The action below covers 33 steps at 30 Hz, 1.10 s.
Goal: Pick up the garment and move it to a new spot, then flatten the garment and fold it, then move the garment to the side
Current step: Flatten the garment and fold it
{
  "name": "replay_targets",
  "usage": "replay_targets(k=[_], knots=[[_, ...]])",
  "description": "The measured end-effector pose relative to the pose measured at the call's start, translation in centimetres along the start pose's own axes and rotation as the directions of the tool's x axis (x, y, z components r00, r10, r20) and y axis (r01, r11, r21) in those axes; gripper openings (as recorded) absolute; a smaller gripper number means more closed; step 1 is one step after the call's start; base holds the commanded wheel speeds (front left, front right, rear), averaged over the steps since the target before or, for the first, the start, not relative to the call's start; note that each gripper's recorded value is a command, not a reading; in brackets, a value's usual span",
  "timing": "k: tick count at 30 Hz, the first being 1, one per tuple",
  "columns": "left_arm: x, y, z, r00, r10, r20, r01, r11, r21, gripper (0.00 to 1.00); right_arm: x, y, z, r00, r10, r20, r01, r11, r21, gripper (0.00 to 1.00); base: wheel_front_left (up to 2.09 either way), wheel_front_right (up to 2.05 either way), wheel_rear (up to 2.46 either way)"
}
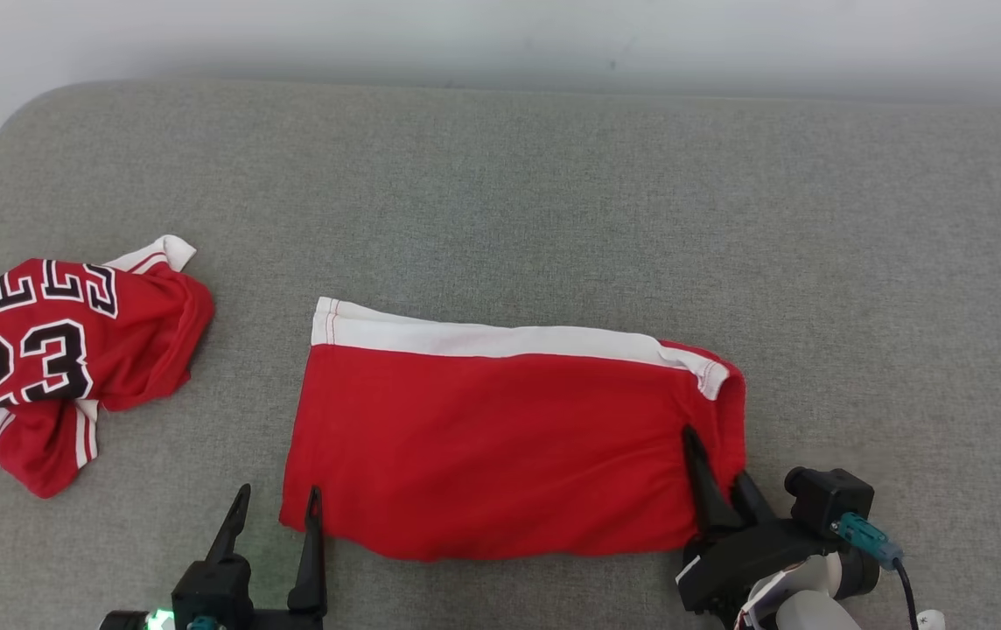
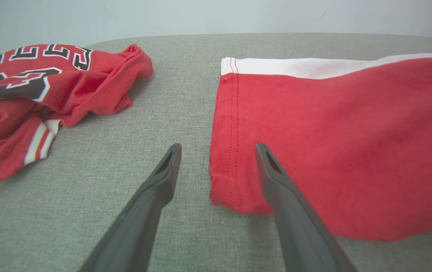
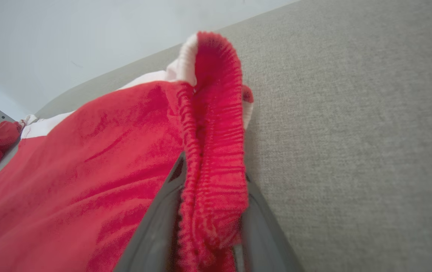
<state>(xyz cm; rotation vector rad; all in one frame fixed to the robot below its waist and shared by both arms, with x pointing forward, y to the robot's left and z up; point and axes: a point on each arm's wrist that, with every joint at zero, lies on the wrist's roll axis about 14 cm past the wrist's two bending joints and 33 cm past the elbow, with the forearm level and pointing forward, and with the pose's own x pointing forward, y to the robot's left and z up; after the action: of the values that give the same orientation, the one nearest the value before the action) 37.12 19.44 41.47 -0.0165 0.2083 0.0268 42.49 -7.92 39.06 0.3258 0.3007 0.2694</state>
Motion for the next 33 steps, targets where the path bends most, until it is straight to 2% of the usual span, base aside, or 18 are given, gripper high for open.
replay_targets(k=[5,11,15,18,23,29,33], knots=[[0.0,-0.2,0.1,1.0,-0.007,0.005,0.007,1.0,-0.002,1.0,-0.5,-2.0,1.3,0.997,-0.07,0.041,0.069,0.997,0.027,0.0,0.0,0.0,0.0],[0.0,-0.8,0.2,1.0,-0.029,0.007,0.029,1.0,-0.003,1.0,-2.0,-6.0,3.8,0.98,-0.168,0.108,0.168,0.986,0.008,0.0,0.0,0.0,0.0],[0.2,-1.6,0.4,0.999,-0.051,0.013,0.051,0.999,0.0,1.0,-2.6,-6.7,5.6,0.974,-0.168,0.153,0.174,0.985,-0.021,0.0,0.0,0.0,0.0],[0.4,-2.2,0.5,0.997,-0.069,0.017,0.069,0.998,0.002,1.0,-2.3,-4.5,7.0,0.977,-0.092,0.192,0.101,0.994,-0.035,0.0,0.0,0.0,0.0],[0.3,-2.7,0.3,0.996,-0.084,0.011,0.084,0.996,-0.001,1.0,-1.5,0.4,6.7,0.982,0.046,0.185,-0.049,0.999,0.013,0.0,0.0,0.0,0.0],[-0.4,-2.0,0.1,0.998,-0.06,0.002,0.06,0.998,-0.011,1.0,-0.2,6.5,5.3,0.967,0.217,0.131,-0.225,0.973,0.056,0.0,0.0,0.0,0.0],[-1.3,-1.0,0.1,1.0,-0.026,0.005,0.026,1.0,-0.016,1.0,1.0,9.2,4.8,0.952,0.291,0.098,-0.296,0.954,0.038,0.0,0.0,0.0,0.0]])
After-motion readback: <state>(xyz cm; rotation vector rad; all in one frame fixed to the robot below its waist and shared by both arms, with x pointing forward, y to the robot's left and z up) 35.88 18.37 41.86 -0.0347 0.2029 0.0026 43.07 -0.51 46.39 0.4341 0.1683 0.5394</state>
